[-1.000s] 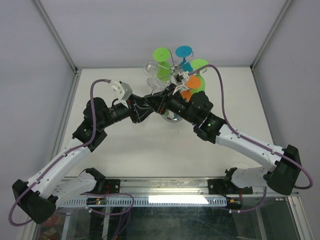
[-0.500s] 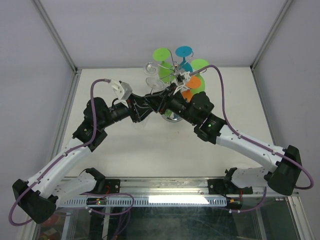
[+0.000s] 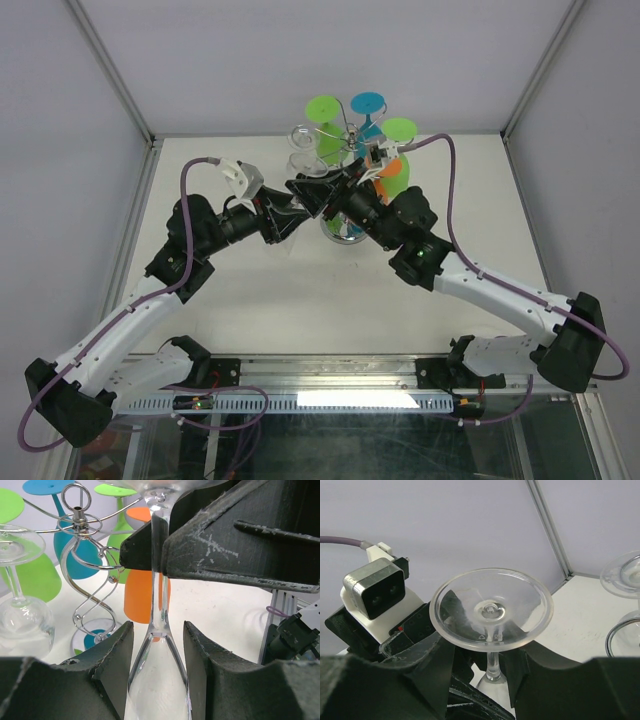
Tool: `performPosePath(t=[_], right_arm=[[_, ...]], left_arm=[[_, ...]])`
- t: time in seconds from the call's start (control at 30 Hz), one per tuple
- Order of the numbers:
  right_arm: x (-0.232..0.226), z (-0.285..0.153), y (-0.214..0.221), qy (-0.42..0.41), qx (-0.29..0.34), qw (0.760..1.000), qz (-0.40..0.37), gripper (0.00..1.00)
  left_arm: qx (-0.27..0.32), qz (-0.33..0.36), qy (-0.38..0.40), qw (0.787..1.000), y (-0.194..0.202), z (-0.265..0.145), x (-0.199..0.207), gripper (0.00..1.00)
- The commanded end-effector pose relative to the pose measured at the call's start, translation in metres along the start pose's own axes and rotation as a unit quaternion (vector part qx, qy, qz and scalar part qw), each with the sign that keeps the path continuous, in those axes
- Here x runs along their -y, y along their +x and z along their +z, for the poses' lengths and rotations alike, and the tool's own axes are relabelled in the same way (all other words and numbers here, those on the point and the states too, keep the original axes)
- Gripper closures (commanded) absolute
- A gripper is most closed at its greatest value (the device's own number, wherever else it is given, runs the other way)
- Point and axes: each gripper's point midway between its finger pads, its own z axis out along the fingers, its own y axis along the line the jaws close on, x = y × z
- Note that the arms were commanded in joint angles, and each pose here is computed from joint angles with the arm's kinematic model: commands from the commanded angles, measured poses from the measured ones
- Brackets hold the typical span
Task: Place the wine glass upside down on the wine glass rack
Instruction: Turn the wine glass upside down at the wine rack.
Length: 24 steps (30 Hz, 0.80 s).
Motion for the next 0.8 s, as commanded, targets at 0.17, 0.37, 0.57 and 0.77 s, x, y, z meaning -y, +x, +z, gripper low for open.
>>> performPosePath(t=[0.17,0.37,0.57,0.77], right_arm=[[-0.012,-0.006,-0.036,-0.009,0.070,0.997,0.008,0.71],[-0.012,-0.007,-0.031,-0.014,0.063,0.998,0.011,1.00],[-0.010,-0.007,-0.028,-0.012,0.057,0.998,0.010,1.00],[-0.010,-0.007,-0.023,-0.015,0.047,0.999,0.005,1.00]], left_arm=[[0.042,0.018,0.000,0.999,-0.028,-0.003,0.002,1.00],[0.045,0.016,0.000,0.999,-0.032,-0.002,0.002,0.98],[0.048,0.015,-0.001,0.999,-0.036,-0.001,0.002,0.75],[0.049,0.013,-0.007,0.999,-0.039,0.003,-0.002,0.42]])
